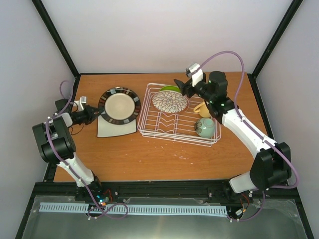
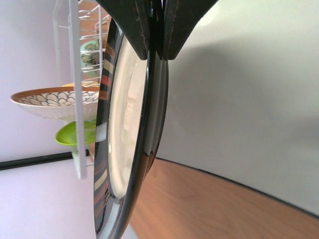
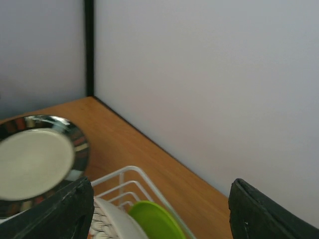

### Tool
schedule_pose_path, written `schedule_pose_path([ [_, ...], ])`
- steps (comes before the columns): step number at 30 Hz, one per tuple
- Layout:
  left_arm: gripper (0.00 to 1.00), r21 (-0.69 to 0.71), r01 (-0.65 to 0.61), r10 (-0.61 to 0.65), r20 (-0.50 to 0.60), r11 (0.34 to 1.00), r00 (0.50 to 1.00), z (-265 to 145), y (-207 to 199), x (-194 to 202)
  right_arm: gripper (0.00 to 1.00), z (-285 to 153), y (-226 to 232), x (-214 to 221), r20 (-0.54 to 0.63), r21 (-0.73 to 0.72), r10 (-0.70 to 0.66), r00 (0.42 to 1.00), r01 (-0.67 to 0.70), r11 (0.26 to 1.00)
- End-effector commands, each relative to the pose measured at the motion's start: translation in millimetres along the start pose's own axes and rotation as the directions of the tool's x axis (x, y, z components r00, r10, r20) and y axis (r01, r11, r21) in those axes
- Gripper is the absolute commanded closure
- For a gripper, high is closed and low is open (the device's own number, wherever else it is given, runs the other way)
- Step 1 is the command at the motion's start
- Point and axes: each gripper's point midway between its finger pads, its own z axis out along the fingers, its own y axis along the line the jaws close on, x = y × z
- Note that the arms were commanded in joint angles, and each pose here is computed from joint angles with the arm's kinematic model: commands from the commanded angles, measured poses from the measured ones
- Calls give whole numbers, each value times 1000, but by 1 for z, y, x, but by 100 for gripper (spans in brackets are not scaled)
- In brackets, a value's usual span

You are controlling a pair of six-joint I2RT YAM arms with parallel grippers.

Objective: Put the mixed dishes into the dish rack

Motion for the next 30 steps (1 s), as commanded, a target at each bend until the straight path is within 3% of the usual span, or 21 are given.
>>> schedule_pose_path([
  [1,99,248,-145,143,26,958,989,-14,-64,-16,27,12,26,-6,-28,-207,80,996,-84,975],
  [11,99,297,-289,274,91,910,957,-42,-128,-44,27,40,71,-1,-152,-520,232,961,-278,808],
  [17,99,316,-332,315,105,889,943,-56,-158,-46,31,60,95,8,-264,-620,274,925,-381,686],
  [24,99,331,-371,353,116,868,929,-71,-184,-37,30,74,126,4,-365,-724,348,863,-499,476],
  [30,99,338,-388,370,120,857,921,-77,-195,-26,30,88,139,-1,-420,-744,381,823,-553,374],
])
